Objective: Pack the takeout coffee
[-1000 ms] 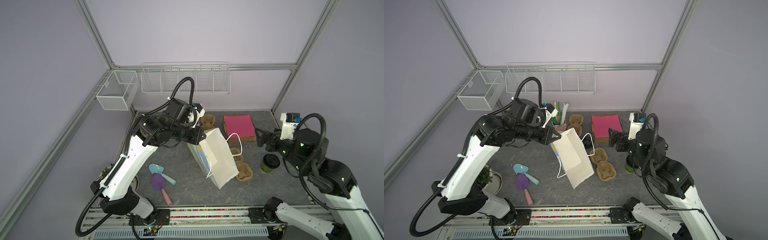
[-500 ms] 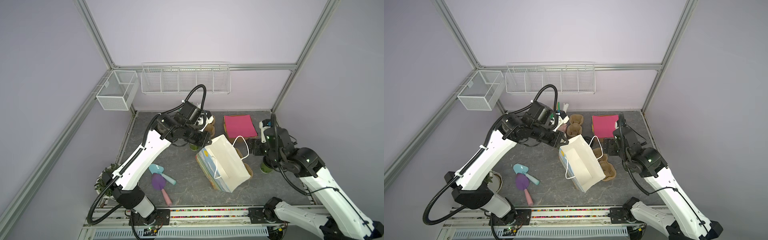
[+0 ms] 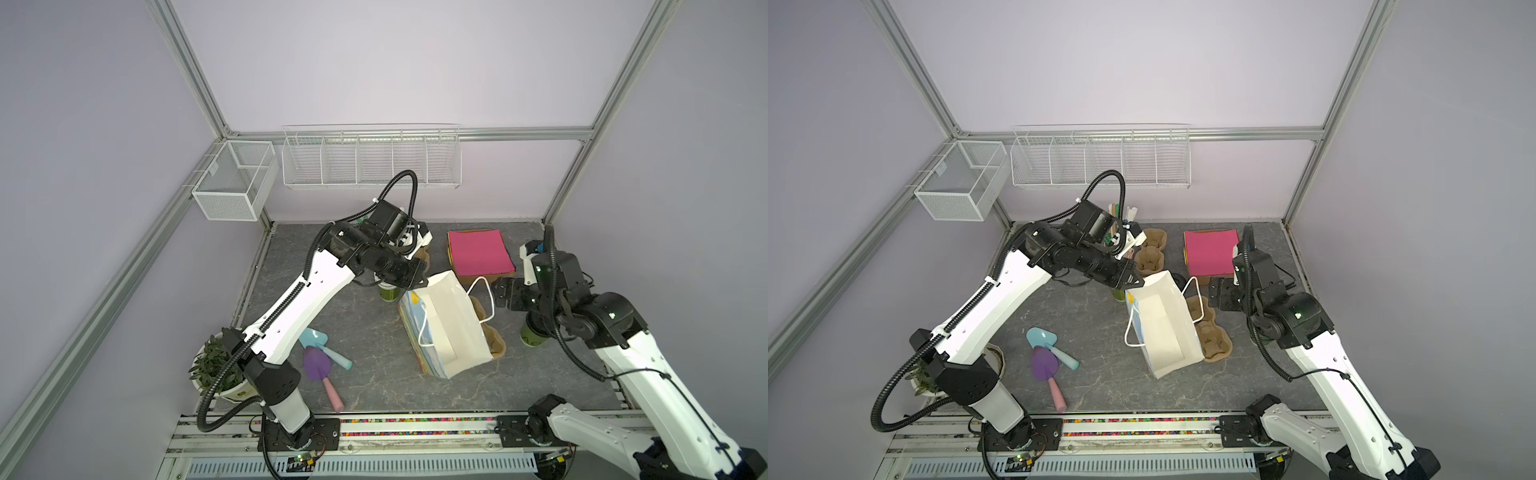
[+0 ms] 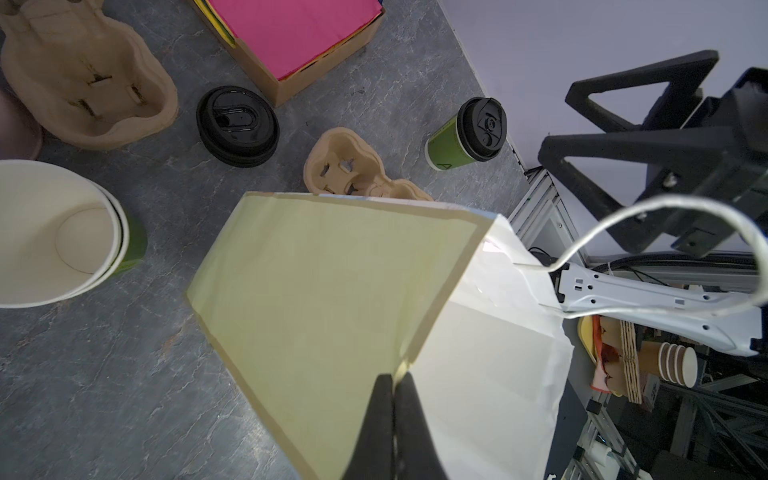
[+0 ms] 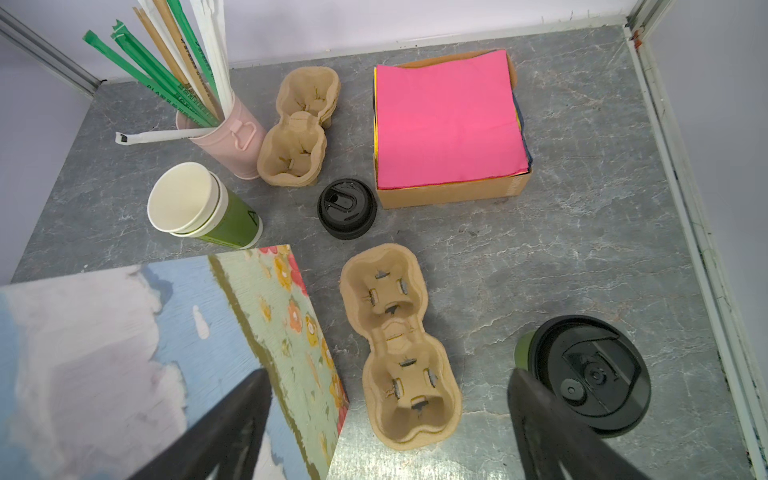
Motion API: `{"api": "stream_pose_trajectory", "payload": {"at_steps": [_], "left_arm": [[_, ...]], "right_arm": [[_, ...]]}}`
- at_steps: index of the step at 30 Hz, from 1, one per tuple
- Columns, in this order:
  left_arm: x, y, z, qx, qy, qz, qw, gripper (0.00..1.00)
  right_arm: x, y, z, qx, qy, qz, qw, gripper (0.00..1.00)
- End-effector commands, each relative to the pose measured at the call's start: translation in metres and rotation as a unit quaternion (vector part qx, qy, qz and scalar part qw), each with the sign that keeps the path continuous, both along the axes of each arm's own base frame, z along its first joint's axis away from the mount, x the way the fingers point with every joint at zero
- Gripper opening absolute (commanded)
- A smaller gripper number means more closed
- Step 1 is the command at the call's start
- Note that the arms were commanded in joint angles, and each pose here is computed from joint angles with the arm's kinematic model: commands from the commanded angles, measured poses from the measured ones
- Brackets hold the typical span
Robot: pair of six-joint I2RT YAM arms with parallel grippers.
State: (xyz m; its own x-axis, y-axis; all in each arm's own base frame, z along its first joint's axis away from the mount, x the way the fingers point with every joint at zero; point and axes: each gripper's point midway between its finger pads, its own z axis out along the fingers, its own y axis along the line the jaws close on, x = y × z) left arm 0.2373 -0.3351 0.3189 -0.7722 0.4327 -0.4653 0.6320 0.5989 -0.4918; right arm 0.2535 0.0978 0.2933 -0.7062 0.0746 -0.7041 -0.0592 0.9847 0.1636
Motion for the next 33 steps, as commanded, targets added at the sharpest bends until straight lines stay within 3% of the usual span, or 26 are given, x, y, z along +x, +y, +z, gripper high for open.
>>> {"api": "stream_pose_trajectory", "payload": {"at_steps": [1,4,11,18,22,25,28,33], "left_arm": [[0.007,-0.005,-0.005,0.005,0.017,-0.021,1.0,0.03],[0.015,-0.009,0.003,-0.006,0.015,-0.02,1.0,0.19],[0.041,-0.006,0.015,-0.016,0.004,0.0,1.0,0.36],[0.054,0.022,0.065,-0.05,-0.057,0.045,0.996,0.44],[0.037,0.049,0.084,-0.062,-0.098,0.075,0.99,0.49],[0.016,0.065,0.092,-0.096,-0.122,0.089,0.984,0.51],[-0.005,0.077,0.095,-0.148,-0.141,0.099,0.974,0.68],[-0.026,0.082,0.081,-0.161,-0.117,0.089,0.976,0.7]], "right_arm": [[0.004,0.004,-0.007,0.006,0.01,0.008,1.0,0.91],[0.006,0.003,-0.014,0.006,0.022,0.007,1.0,0.91],[0.013,0.002,-0.024,0.015,0.034,0.003,0.999,0.91],[0.016,0.0,-0.028,0.019,0.034,-0.003,0.999,0.91],[0.015,0.001,-0.01,0.036,0.002,0.005,0.999,0.91],[0.013,0.02,0.012,0.074,-0.029,0.056,0.995,0.92],[0.01,0.034,0.045,0.116,-0.08,0.094,0.985,0.92],[0.01,0.052,0.079,0.158,-0.118,0.135,0.971,0.95]]}}
